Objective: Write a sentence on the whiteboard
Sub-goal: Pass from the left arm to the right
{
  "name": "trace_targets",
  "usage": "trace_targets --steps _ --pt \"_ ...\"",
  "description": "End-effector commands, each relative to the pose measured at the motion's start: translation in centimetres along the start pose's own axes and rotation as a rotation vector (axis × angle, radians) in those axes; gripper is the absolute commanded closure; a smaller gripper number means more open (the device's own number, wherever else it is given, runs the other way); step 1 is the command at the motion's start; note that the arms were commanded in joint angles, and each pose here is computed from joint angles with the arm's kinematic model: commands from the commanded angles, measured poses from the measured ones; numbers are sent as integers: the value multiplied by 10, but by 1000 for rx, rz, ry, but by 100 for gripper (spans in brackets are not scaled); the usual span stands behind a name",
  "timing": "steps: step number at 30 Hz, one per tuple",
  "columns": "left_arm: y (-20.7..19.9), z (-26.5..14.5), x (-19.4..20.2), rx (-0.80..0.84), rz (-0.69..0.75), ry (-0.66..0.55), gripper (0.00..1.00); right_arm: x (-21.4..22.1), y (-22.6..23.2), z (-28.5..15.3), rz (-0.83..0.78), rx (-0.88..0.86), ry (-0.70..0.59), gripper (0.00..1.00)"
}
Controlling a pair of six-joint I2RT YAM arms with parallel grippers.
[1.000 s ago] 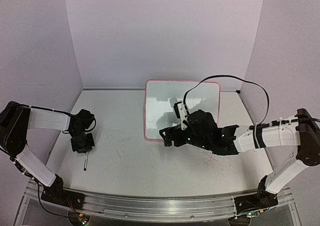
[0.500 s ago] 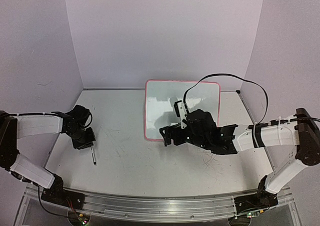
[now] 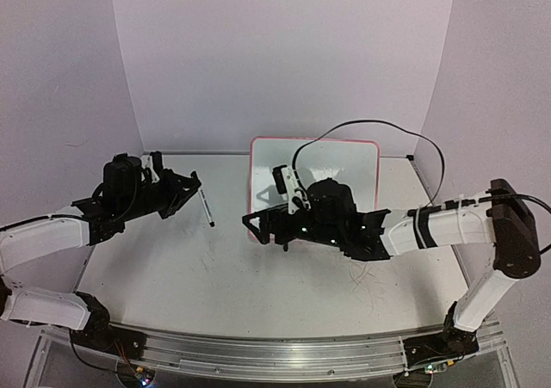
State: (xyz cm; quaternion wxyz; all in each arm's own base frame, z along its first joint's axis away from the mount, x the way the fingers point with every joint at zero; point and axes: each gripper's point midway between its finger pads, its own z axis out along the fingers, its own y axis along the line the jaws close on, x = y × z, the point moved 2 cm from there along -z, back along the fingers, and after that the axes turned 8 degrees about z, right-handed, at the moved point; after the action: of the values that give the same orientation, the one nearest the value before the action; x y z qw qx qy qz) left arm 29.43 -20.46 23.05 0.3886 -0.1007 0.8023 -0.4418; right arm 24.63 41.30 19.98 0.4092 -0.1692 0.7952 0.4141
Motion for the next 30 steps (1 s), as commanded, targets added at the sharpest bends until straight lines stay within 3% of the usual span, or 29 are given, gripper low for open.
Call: trace_targets --steps 1,5,13,22,25,27,30 --pt "-57 6 -25 173 -91 -129 100 -41 64 27 49 -204 -103 15" --pt "-66 17 -18 219 -139 -116 100 -46 66 50 82 -170 -114 24" --pt "-79 25 -6 268 -143 -90 100 -42 68 68 115 -173 -77 49" --pt "-75 27 1 264 -103 -82 100 -46 68 62 109 -163 -90 97" --pt "-68 26 2 244 -89 -95 100 -45 68 58 112 -168 -80 100" --pt "-65 27 2 233 -85 -100 91 -42 67 54 111 -169 -70 100" --pt "-63 28 3 224 -78 -103 65 -39 66 49 109 -173 -60 100"
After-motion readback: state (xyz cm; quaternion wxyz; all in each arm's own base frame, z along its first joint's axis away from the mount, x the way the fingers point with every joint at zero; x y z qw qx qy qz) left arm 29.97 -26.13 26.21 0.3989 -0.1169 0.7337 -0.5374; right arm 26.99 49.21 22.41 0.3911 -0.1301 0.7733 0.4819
